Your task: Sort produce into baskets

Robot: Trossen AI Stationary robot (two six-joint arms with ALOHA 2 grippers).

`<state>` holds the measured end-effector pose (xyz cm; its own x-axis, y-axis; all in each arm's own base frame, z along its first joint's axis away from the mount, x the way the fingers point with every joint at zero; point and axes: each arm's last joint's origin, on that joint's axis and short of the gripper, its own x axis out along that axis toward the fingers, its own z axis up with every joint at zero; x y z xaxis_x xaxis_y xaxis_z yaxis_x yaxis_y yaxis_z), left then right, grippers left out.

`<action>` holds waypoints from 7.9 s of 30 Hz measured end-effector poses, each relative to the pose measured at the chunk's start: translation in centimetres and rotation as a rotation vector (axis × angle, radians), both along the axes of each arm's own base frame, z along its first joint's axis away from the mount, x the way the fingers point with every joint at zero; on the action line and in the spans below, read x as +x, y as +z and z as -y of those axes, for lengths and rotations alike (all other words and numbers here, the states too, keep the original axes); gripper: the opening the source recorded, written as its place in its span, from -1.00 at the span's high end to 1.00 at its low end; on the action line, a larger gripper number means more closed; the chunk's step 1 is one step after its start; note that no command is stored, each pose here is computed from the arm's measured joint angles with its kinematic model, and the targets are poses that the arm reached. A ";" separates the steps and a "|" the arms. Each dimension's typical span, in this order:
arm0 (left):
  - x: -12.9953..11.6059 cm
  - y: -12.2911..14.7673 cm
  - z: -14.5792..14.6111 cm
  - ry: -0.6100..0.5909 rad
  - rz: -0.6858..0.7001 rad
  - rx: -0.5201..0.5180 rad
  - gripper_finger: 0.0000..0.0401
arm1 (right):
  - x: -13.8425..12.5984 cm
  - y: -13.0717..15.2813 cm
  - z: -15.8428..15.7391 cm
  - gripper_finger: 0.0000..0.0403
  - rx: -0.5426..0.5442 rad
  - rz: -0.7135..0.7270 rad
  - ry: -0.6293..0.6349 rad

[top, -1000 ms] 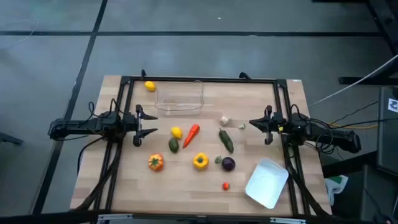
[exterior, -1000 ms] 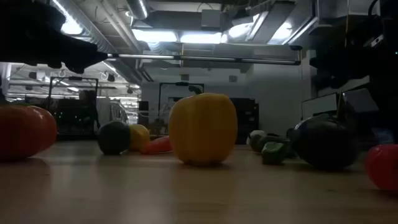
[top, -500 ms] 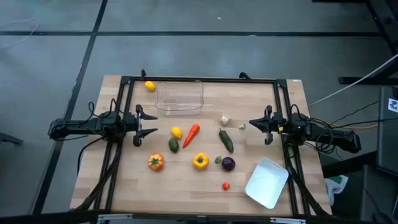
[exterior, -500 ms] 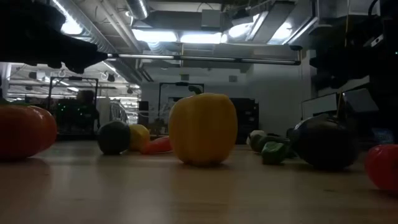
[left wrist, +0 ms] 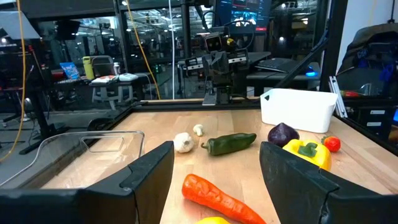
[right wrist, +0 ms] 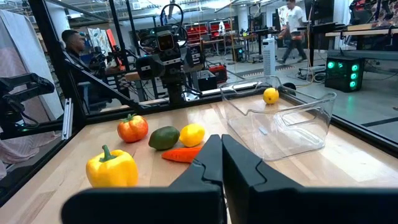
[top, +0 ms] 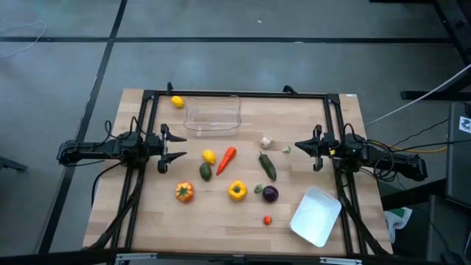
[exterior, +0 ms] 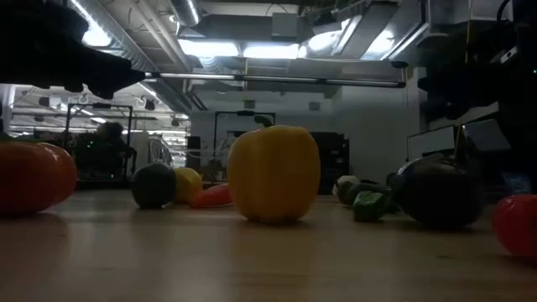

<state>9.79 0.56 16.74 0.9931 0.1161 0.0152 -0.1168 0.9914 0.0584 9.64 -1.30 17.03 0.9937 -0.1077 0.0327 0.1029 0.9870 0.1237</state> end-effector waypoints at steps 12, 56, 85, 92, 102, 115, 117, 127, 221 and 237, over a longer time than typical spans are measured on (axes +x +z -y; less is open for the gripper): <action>0.0 0.0 0.0 -0.001 0.000 0.000 -0.17 | 0.0 0.0 0.0 0.99 0.000 0.000 -0.002; -0.1 0.2 -0.4 0.141 0.045 -0.115 -0.17 | -0.6 5.4 0.2 0.02 0.004 0.024 -0.108; -0.1 0.3 -0.5 0.175 0.061 -0.166 -0.17 | 10.5 0.7 2.0 0.02 -0.098 -1.292 -0.034; -0.1 0.3 -0.5 0.175 0.061 -0.166 -0.17 | 11.5 -1.4 2.4 0.02 -0.143 -1.377 -0.058; -0.1 0.3 -0.5 0.175 0.061 -0.166 -0.17 | 12.1 -2.1 2.4 0.02 -0.157 -1.388 -0.051; -0.1 0.3 -0.5 0.174 0.061 -0.166 -0.17 | 12.4 -3.0 2.5 0.02 -0.152 -1.418 -0.038; -0.1 0.3 -0.5 0.174 0.061 -0.166 -0.17 | 12.5 -3.0 2.5 0.02 -0.154 -1.411 -0.038; -0.1 0.3 -0.5 0.174 0.061 -0.166 -0.17 | 12.6 -3.0 2.5 0.41 -0.150 -1.399 -0.034; -0.1 0.3 -0.5 0.173 0.066 -0.191 -0.17 | 8.2 7.6 -17.5 -0.10 -0.027 -1.710 0.548; -0.1 0.3 -0.5 0.173 0.066 -0.191 -0.17 | 8.2 7.6 -17.4 -0.14 -0.028 -1.709 0.547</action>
<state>9.67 1.07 17.00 0.9560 0.2906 0.0405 -0.2824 0.9488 -0.1417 17.82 16.15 24.63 -0.1560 0.1942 -0.9685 -0.2200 0.9490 0.2257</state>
